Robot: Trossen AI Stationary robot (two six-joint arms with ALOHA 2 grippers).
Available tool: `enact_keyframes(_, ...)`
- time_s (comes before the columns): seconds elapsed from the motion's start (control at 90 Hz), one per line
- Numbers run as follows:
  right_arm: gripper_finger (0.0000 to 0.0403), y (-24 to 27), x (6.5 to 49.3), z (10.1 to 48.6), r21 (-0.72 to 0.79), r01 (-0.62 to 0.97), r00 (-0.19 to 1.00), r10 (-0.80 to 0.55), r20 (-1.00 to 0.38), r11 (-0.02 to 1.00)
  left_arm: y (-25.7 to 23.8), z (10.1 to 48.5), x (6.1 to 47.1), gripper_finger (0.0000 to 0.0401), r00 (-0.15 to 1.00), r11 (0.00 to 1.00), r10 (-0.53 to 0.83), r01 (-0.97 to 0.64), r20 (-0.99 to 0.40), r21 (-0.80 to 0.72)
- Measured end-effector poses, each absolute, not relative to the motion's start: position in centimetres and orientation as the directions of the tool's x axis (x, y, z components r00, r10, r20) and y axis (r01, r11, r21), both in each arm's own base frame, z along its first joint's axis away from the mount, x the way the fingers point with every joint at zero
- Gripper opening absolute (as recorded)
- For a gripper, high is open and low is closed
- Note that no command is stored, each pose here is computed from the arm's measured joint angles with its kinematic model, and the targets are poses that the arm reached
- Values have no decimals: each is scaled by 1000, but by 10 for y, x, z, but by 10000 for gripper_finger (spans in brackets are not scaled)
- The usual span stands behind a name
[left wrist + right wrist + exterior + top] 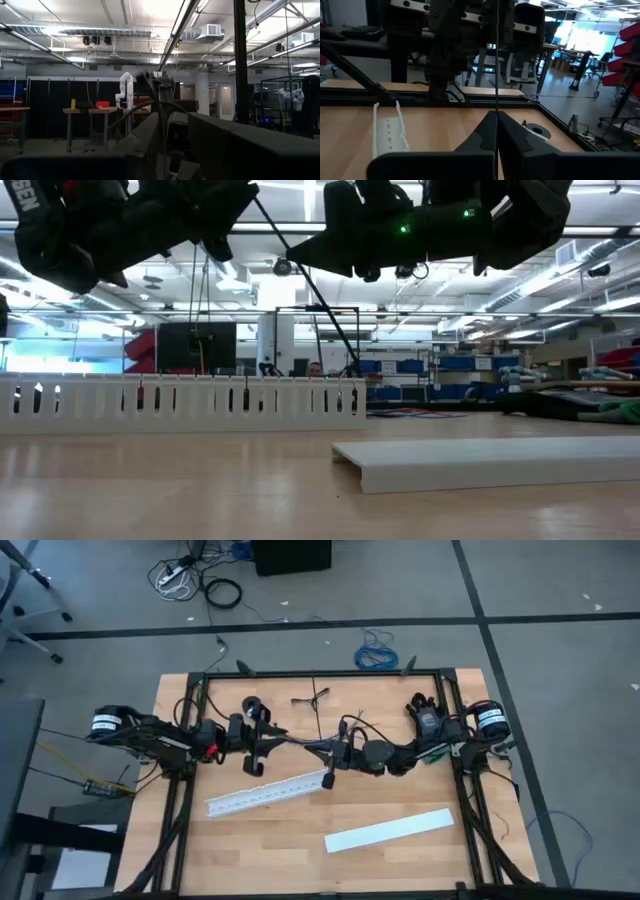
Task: Ziptie cables
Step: Insert the black zip tie into the locking head
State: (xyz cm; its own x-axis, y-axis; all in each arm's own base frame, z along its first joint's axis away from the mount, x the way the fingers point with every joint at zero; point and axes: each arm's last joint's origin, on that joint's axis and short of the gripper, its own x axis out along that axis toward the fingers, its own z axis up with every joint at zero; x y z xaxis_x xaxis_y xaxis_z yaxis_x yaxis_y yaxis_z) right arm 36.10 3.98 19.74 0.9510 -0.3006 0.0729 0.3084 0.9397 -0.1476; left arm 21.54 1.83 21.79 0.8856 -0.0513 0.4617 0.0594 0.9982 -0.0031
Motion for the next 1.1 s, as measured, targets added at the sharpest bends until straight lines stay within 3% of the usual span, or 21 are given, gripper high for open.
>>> enact_keyframes(0.644, 0, 41, 361, 198, -148, 314, 949, -305, 80, 938, 21, 221, 213, 92, 881, 999, -38, 43, 471, -1)
enact_keyframes(1.1, 0, 41, 361, 198, -147, 314, 949, -305, 80, 938, 21, 220, 214, 8, 883, 999, -38, 25, 468, 33)
